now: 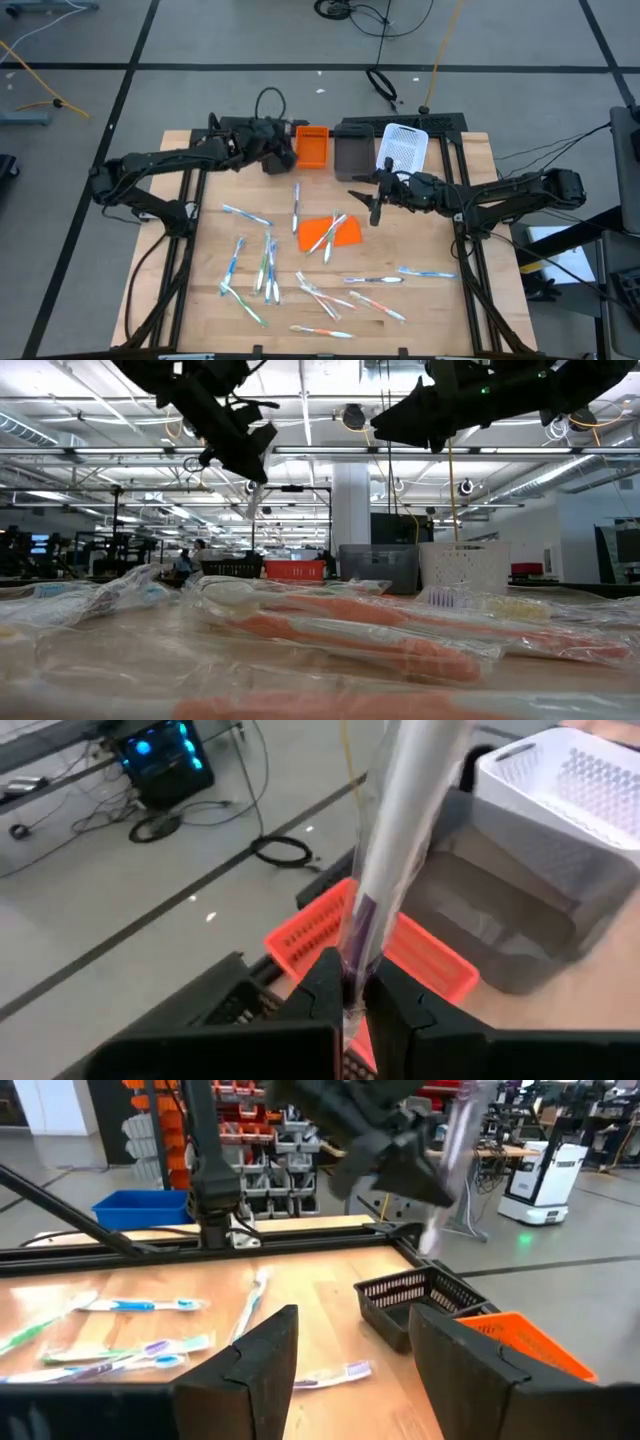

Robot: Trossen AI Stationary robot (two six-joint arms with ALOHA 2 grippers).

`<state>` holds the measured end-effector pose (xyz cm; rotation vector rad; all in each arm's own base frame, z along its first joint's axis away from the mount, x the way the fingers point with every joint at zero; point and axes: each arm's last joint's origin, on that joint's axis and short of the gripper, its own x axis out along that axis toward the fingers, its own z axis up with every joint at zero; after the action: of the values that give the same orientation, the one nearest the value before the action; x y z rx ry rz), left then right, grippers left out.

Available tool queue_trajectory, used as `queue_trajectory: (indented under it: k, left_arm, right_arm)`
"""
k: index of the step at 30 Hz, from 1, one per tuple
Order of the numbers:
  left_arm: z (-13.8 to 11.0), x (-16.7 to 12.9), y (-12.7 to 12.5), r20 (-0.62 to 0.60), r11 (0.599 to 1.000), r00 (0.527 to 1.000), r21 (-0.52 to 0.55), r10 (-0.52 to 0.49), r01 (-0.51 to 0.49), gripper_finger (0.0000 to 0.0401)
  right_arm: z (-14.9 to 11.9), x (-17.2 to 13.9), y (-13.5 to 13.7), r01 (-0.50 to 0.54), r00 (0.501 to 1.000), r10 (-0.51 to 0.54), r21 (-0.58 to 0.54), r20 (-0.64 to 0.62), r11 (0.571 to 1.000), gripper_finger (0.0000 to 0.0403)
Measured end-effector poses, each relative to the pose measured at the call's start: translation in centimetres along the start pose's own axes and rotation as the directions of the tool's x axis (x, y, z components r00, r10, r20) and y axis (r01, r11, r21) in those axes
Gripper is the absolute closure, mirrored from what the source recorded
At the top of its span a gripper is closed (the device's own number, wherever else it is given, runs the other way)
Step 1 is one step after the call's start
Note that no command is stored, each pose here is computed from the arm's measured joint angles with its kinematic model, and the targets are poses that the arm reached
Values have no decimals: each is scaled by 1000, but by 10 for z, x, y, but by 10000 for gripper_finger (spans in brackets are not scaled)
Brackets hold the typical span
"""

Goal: Pick & Place Toothbrushes
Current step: Put the violet toothbrush into the black bin

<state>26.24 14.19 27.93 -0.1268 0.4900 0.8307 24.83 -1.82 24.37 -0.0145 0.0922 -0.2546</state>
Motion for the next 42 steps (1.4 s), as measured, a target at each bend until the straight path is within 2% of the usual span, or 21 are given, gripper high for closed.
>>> queue_trajectory:
  k: [7, 11, 14, 20, 24, 29, 36, 42]
  left_arm:
    - [-3, 14, 31, -59, 995, 998, -95, 37, -42, 377]
    - [-14, 26, 42, -140, 991, 989, -119, 44, -61, 391]
    - [-18, 37, 43, -163, 986, 987, -163, 10, -37, 392]
    - [-35, 56, 44, -254, 982, 967, -177, 24, -70, 365]
    - [-43, 63, 44, -299, 978, 954, -189, 30, -90, 372]
    - [-48, 65, 45, -347, 972, 937, -209, 32, -110, 393]
    - [-55, 62, 45, -413, 942, 910, -290, 35, -168, 360]
    - [-58, 61, 44, -439, 933, 898, -307, 36, -187, 364]
  right_arm:
    - [0, -2, 8, -31, 1000, 31, -3, -2, 999, 224]
    - [0, -2, 11, -44, 999, 44, -5, -2, 999, 223]
    - [0, -2, 11, -45, 999, 44, -5, -3, 999, 223]
    - [-1, -2, 11, -43, 999, 43, -7, -7, 999, 226]
    - [-1, -2, 11, -43, 999, 43, -10, -10, 999, 226]
    - [-2, -2, 11, -43, 999, 42, -11, -15, 999, 230]
    - [-1, -2, 11, -43, 999, 43, -11, -15, 999, 231]
    - [-2, -2, 11, -43, 999, 43, -12, -16, 999, 232]
